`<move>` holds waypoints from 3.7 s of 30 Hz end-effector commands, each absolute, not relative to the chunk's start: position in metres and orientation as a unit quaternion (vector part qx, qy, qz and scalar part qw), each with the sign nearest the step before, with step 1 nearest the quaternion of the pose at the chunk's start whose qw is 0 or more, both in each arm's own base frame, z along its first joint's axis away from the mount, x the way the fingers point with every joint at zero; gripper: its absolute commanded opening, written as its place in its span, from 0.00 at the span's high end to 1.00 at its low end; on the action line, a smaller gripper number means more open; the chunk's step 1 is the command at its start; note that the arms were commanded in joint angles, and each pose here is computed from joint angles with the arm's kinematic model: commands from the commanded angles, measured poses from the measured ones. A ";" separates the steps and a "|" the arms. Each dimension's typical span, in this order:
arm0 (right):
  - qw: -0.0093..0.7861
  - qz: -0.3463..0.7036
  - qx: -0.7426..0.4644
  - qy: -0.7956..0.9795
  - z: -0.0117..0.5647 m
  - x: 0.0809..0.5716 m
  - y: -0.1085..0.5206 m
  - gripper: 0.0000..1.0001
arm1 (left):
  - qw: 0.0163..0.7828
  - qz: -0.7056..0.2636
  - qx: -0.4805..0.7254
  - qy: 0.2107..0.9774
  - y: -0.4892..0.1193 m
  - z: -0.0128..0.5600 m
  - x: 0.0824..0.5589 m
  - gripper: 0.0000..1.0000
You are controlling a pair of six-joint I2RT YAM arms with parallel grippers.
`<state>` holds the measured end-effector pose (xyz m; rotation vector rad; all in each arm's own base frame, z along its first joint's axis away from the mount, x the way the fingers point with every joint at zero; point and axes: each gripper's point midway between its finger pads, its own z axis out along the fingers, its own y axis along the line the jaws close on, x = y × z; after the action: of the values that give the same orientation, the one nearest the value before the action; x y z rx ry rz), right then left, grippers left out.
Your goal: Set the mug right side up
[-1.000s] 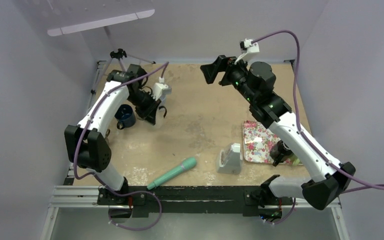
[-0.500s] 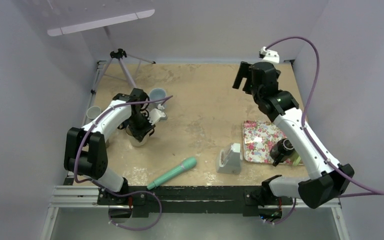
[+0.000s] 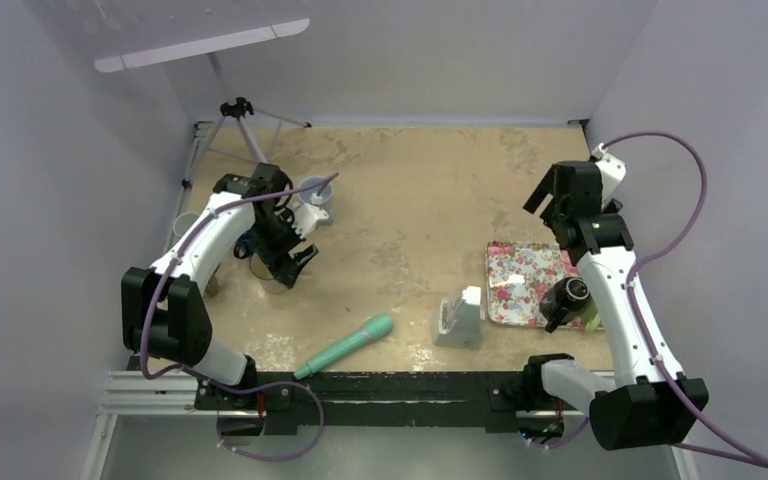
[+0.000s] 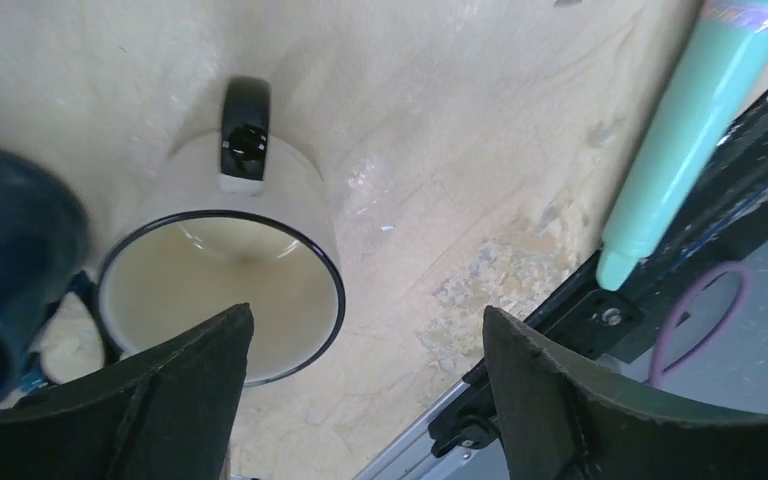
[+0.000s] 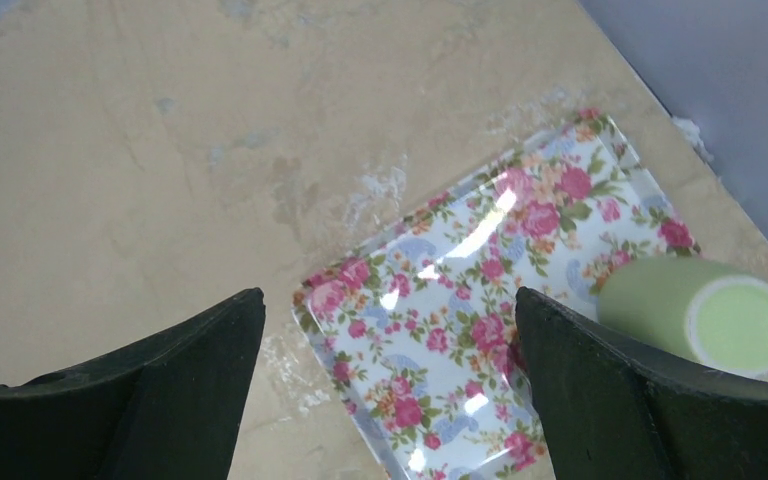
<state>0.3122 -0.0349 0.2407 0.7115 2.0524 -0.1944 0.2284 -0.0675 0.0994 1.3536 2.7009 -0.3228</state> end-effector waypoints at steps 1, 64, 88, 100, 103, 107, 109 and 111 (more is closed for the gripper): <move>0.412 -0.080 0.363 0.832 0.206 0.280 -0.041 0.01 | 0.078 -0.168 0.415 0.891 -0.090 0.156 0.220 0.10; 0.282 -0.157 0.579 0.749 0.069 0.215 -0.032 0.35 | 0.128 -0.233 0.414 0.871 -0.115 0.196 0.218 0.01; 0.390 -0.115 0.489 0.772 0.117 0.255 -0.039 1.00 | 0.162 -0.253 0.393 0.869 -0.127 0.217 0.231 0.00; 0.586 0.049 0.312 0.746 0.289 0.298 -0.004 1.00 | 0.257 -0.459 0.294 0.798 -0.203 0.301 0.264 0.00; 0.620 0.125 0.275 0.724 0.334 0.303 0.019 1.00 | 0.257 -0.524 0.265 0.767 -0.220 0.327 0.269 0.00; 0.633 0.272 0.214 0.692 0.386 0.310 0.073 1.00 | 0.273 -0.590 0.236 0.723 -0.238 0.358 0.289 0.00; 0.624 0.355 0.198 0.668 0.405 0.312 0.105 1.00 | 0.272 -0.610 0.213 0.713 -0.244 0.368 0.296 0.00; 0.611 0.421 0.171 0.648 0.424 0.309 0.137 1.00 | 0.288 -0.627 0.207 0.694 -0.248 0.382 0.304 0.00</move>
<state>0.3104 0.0631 0.3280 0.6103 1.7321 0.5192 0.2923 -0.2330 0.3306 0.5929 2.0424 -1.4876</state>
